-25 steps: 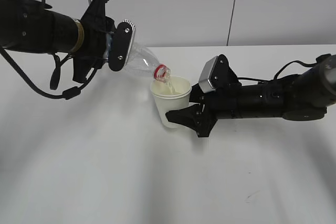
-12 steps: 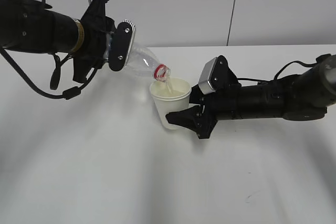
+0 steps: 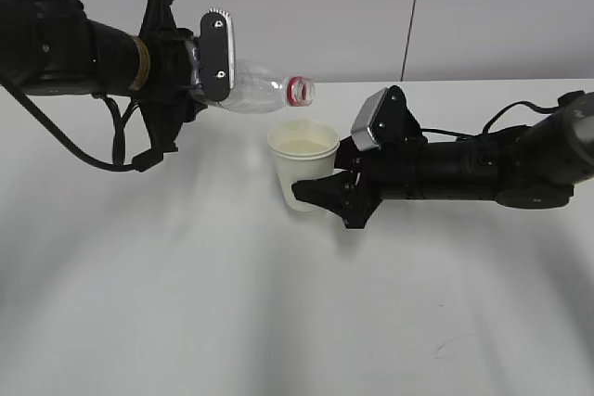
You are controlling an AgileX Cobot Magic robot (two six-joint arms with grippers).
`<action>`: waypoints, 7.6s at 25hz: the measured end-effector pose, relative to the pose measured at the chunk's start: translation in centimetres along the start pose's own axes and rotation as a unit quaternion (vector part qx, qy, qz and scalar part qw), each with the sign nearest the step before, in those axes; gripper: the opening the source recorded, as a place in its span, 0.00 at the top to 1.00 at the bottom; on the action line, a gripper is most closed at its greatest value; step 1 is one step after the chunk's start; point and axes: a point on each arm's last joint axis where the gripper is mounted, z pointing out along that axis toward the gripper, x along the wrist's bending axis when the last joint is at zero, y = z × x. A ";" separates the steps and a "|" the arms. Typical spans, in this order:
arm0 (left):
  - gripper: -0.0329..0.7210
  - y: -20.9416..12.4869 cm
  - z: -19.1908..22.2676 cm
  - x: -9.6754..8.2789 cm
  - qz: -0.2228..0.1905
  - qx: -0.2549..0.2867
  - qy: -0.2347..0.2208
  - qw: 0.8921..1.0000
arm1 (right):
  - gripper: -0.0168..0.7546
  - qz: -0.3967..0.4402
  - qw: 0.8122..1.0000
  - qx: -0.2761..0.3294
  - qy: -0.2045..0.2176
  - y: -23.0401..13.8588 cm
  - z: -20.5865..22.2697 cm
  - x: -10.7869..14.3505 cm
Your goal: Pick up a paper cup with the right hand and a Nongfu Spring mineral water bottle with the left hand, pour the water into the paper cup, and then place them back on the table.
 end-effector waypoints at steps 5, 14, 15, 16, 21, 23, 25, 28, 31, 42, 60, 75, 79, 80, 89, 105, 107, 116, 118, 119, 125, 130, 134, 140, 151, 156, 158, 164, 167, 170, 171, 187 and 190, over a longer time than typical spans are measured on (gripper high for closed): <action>0.45 0.3 0.0 -0.1 -0.105 -0.016 -0.006 0.994 | 0.35 0.011 0.999 -0.016 -0.035 0.3 0.0 -0.6; 0.45 -0.5 0.1 0.2 -0.327 -0.051 0.001 0.944 | 0.35 0.038 0.992 -0.045 -0.111 0.8 -1.2 -2.7; 0.45 -0.6 0.1 0.0 -0.340 -0.058 0.003 0.939 | 0.35 0.042 0.991 -0.046 -0.118 0.8 -1.4 -3.0; 0.45 -0.9 0.1 -0.3 -0.353 -0.064 0.004 0.933 | 0.35 0.044 0.990 -0.048 -0.126 0.8 -1.7 -3.3; 0.45 -1.4 0.1 -1.7 -0.414 -0.097 0.013 0.905 | 0.35 0.061 0.984 -0.053 -0.161 0.3 -3.0 -4.8; 0.45 -1.4 0.0 -2.1 -0.438 -0.113 0.021 0.892 | 0.35 0.064 0.981 -0.054 -0.173 0.2 -3.5 -5.3; 0.45 -1.4 0.0 -2.6 -0.465 -0.128 0.032 0.875 | 0.35 0.065 0.979 -0.054 -0.185 0.0 -3.9 -5.7; 0.45 -1.6 0.4 -3.8 -0.491 -0.147 0.043 0.857 | 0.35 0.066 0.977 -0.052 -0.198 -0.2 -4.3 -6.1; 0.45 -1.8 0.8 -5.2 -0.521 -0.154 0.045 0.839 | 0.35 0.064 0.974 -0.041 -0.213 -0.4 -4.5 -6.4; 0.45 -2.1 1.1 -8.0 -0.582 -0.198 0.050 0.787 | 0.35 0.089 0.962 -0.026 -0.256 -2.4 -5.3 -5.4; 0.45 -1.7 1.8 -11.8 -0.598 -0.246 0.007 0.763 | 0.35 0.084 0.964 -0.044 -0.248 -6.1 -5.8 -1.6; 0.45 -1.4 1.8 -12.3 -0.590 -0.244 -0.020 0.769 | 0.35 0.082 0.966 -0.037 -0.242 -8.0 -5.2 -1.1; 0.45 -1.4 1.8 -12.4 -0.589 -0.242 -0.022 0.770 | 0.35 0.082 0.966 -0.037 -0.242 -8.1 -5.2 -1.1; 0.45 -1.4 1.9 -12.4 -0.590 -0.241 -0.023 0.770 | 0.35 0.082 0.966 -0.037 -0.242 -8.1 -5.2 -1.1; 0.45 -1.5 2.5 -13.4 -0.596 -0.253 -0.024 0.762 | 0.35 0.082 0.966 -0.038 -0.242 -8.1 -5.2 -1.1; 0.24 -1.8 2.1 -14.7 -0.578 -0.193 -0.063 0.790 | 0.12 0.113 0.962 -0.011 -0.247 -9.0 -6.3 0.7; 0.24 -2.1 1.5 -14.7 -0.580 -0.187 -0.059 0.791 | 0.12 0.120 0.959 -0.009 -0.258 -8.7 -6.8 1.0; 0.24 -5.4 -1.2 -14.7 -0.612 -0.141 -0.019 0.778 | 0.16 0.153 0.932 -0.003 -0.327 -8.2 -8.9 1.4; 0.24 -6.3 -1.4 -14.5 -0.617 -0.133 -0.008 0.775 | 0.17 0.152 0.923 0.003 -0.353 -8.3 -9.3 1.2; 0.24 -6.7 -1.5 -14.4 -0.619 -0.129 -0.003 0.775 | 0.18 0.153 0.918 0.005 -0.366 -8.4 -9.5 1.1; 0.24 -9.9 -1.8 -13.7 -0.622 -0.094 0.044 0.776 | 0.20 0.172 0.886 0.010 -0.431 -8.7 -10.5 0.3; 0.24 -12.0 -2.4 -13.0 -0.625 -0.067 0.084 0.773 | 0.21 0.185 0.862 0.013 -0.472 -9.3 -11.9 -0.6; 0.24 -13.2 -2.8 -12.7 -0.634 -0.050 0.108 0.764 | 0.21 0.191 0.850 0.010 -0.490 -9.6 -12.7 -1.3; 0.24 -13.8 -2.3 -11.7 -0.640 0.003 0.086 0.764 | 0.21 0.208 0.840 -0.006 -0.502 -8.0 -13.5 -2.7; 0.24 -14.5 -3.3 -6.2 -0.642 0.128 0.019 0.756 | 0.21 0.280 0.824 0.104 -0.481 -3.3 -15.3 -6.2; 0.24 -14.8 -3.7 -4.5 -0.642 0.195 -0.028 0.741 | 0.21 0.333 0.807 0.197 -0.446 -2.3 -15.2 -7.2; 0.24 -14.9 -4.0 -4.1 -0.641 0.221 -0.047 0.734 | 0.21 0.354 0.797 0.234 -0.430 -1.9 -15.2 -7.5; 0.24 -15.0 -4.8 -3.6 -0.636 0.279 -0.094 0.713 | 0.21 0.391 0.771 0.317 -0.389 0.6 -15.7 -8.6; 0.24 -15.0 -5.3 -3.3 -0.633 0.305 -0.115 0.702 | 0.21 0.388 0.769 0.348 -0.370 2.2 -16.1 -9.1; 0.24 -14.9 -5.8 -2.8 -0.630 0.329 -0.134 0.691 | 0.21 0.387 0.766 0.376 -0.351 3.5 -16.5 -9.4; 0.24 -14.9 -5.9 -2.6 -0.629 0.334 -0.138 0.688 | 0.21 0.388 0.764 0.384 -0.345 3.8 -16.6 -9.4; 0.24 -14.5 -8.5 -1.4 -0.622 0.375 -0.168 0.667 | 0.21 0.386 0.772 0.406 -0.301 7.2 -17.8 -8.8; 0.24 -14.2 -9.9 -0.5 -0.627 0.362 -0.153 0.672 | 0.21 0.377 0.782 0.387 -0.309 9.0 -18.7 -8.3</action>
